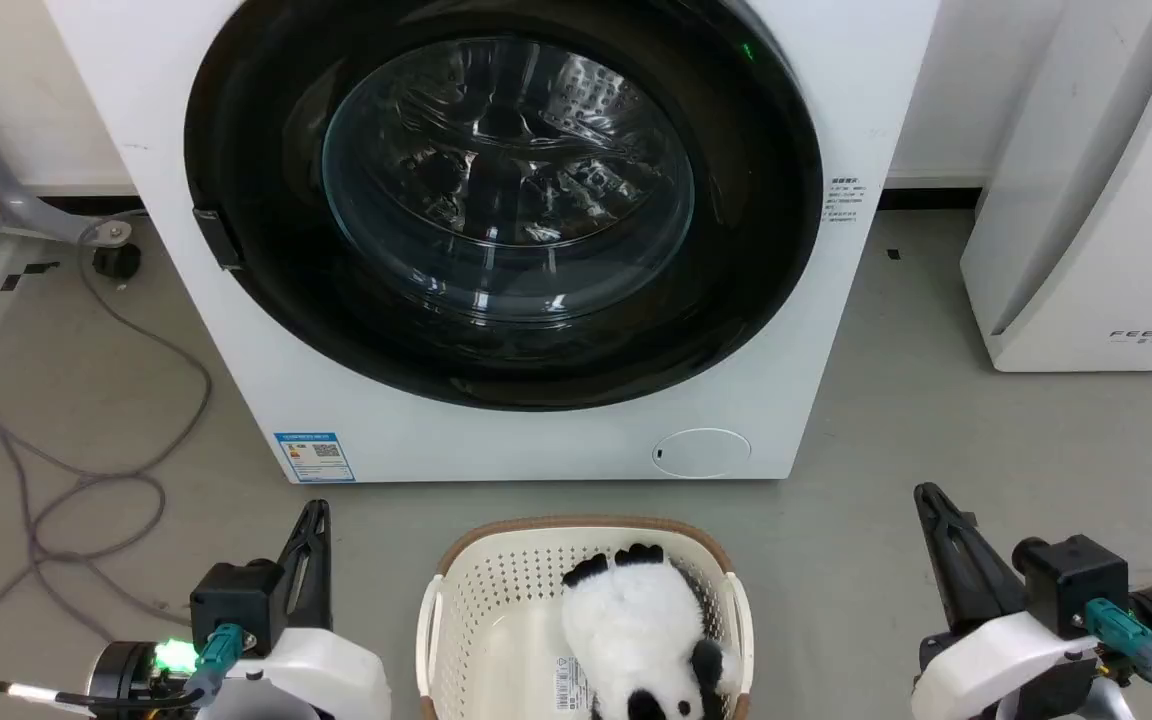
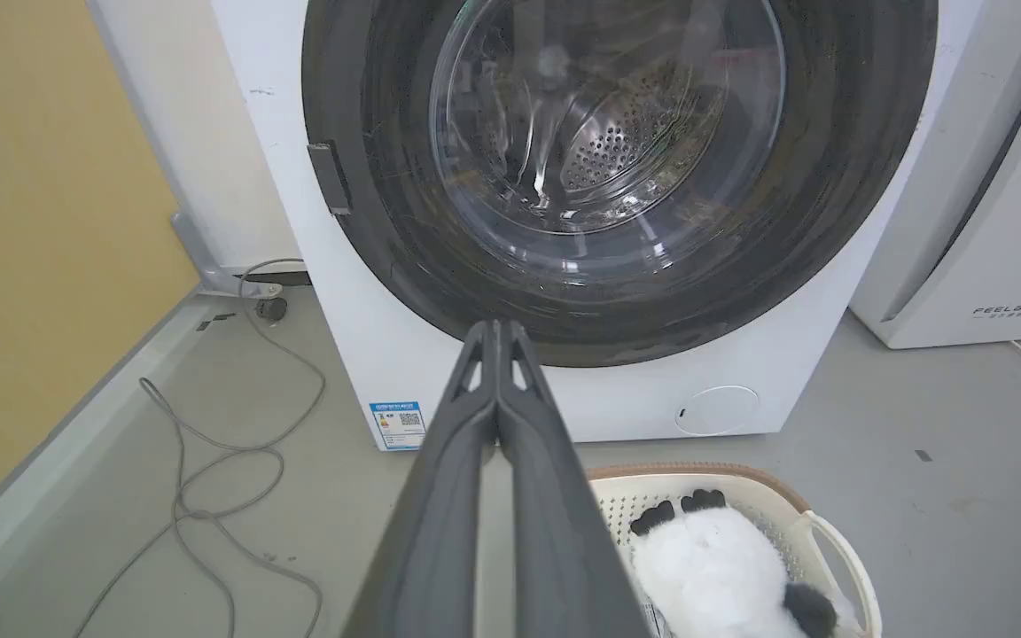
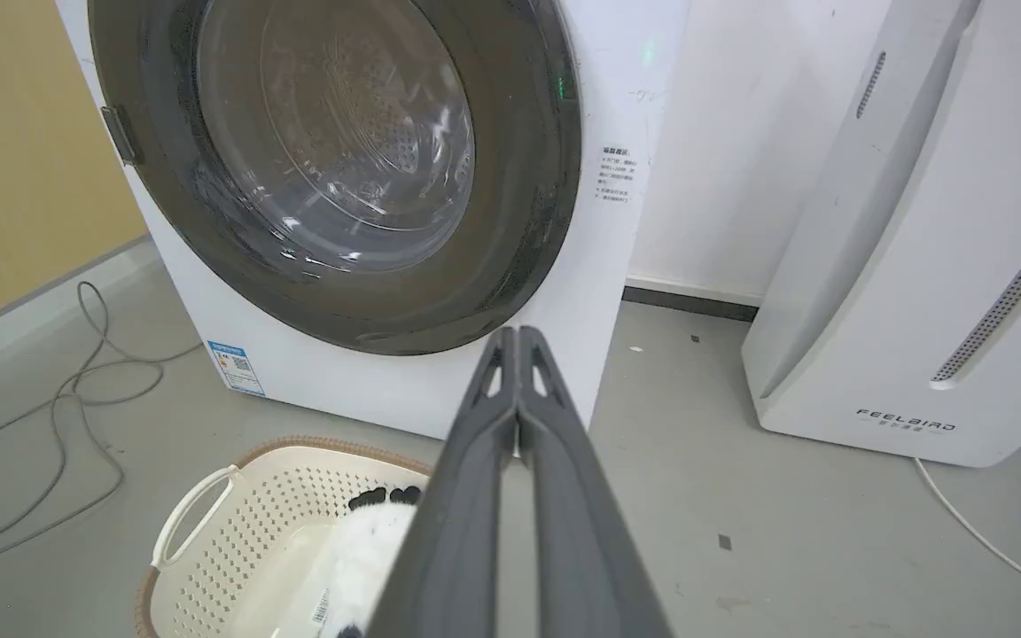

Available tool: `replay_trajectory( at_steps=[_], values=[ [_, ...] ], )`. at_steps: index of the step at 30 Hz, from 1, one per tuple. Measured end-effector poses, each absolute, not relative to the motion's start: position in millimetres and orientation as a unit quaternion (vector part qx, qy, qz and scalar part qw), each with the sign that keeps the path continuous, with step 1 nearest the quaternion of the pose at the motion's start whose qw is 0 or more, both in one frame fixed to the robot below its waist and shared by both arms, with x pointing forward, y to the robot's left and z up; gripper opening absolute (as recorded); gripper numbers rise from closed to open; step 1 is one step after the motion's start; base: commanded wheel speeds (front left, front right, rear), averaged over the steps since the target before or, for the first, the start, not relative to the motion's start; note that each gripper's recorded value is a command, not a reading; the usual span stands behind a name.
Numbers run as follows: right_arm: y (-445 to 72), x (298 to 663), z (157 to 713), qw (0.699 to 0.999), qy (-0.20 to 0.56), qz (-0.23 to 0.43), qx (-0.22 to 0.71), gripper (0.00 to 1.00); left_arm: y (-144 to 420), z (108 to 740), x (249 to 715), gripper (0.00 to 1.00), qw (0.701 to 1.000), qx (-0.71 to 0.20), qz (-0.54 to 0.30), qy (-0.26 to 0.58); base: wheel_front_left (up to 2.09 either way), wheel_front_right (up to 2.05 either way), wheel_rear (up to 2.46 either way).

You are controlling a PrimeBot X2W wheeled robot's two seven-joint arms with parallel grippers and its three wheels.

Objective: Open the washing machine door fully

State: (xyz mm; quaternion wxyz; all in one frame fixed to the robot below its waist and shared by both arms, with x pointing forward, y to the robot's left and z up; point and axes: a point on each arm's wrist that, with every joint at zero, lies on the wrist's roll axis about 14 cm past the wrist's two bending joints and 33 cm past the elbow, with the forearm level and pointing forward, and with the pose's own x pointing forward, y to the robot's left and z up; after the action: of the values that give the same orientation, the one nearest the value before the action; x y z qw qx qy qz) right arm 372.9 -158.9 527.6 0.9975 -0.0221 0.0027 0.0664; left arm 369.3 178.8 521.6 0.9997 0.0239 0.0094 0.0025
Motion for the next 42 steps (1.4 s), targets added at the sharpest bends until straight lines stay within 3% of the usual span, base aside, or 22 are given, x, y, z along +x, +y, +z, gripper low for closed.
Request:
replay_trajectory(
  at_steps=[11, 12, 20, 21, 22, 31, 42],
  values=[
    [-159.1, 372.9, 527.6, 0.998, 0.003, 0.066, -0.022, 0.0, 178.8, 521.6, 369.3, 0.0, 1.0, 0.024, 0.003, 0.01, 0.0, 0.0, 0.0],
    [-159.1, 372.9, 527.6, 0.998, 0.003, 0.066, -0.022, 1.0, 178.9, 521.6, 369.3, 1.0, 1.0, 0.024, 0.003, 0.009, 0.0, 0.0, 0.0],
    [-159.3, 372.7, 526.2, 0.998, 0.005, 0.066, -0.017, 1.0, 176.1, 519.9, 369.0, 1.0, 1.0, 0.023, -0.001, 0.01, 0.0, 0.0, 0.0],
    [-159.4, 372.7, 526.1, 0.998, 0.005, 0.066, -0.016, 0.43, 175.4, 520.0, 369.0, 1.0, 1.0, 0.023, -0.002, 0.009, 0.0, 0.0, 0.0],
    [-159.5, 372.7, 525.8, 0.998, 0.005, 0.066, -0.016, 0.0, 174.8, 519.6, 369.0, 1.0, 1.0, 0.022, -0.003, 0.01, 0.0, 0.0, 0.0],
    [-160.5, 372.1, 523.0, 0.998, 0.006, 0.064, -0.001, 0.0, 170.6, 516.9, 368.5, 1.0, 1.0, 0.014, -0.012, 0.009, 0.0, 0.0, 0.0],
    [-161.3, 370.8, 520.5, 0.994, -0.002, 0.06, 0.094, 0.0, 165.2, 514.5, 367.9, 1.0, 1.0, 0.005, -0.02, 0.007, 0.0, 0.0, 0.0]
  ],
)
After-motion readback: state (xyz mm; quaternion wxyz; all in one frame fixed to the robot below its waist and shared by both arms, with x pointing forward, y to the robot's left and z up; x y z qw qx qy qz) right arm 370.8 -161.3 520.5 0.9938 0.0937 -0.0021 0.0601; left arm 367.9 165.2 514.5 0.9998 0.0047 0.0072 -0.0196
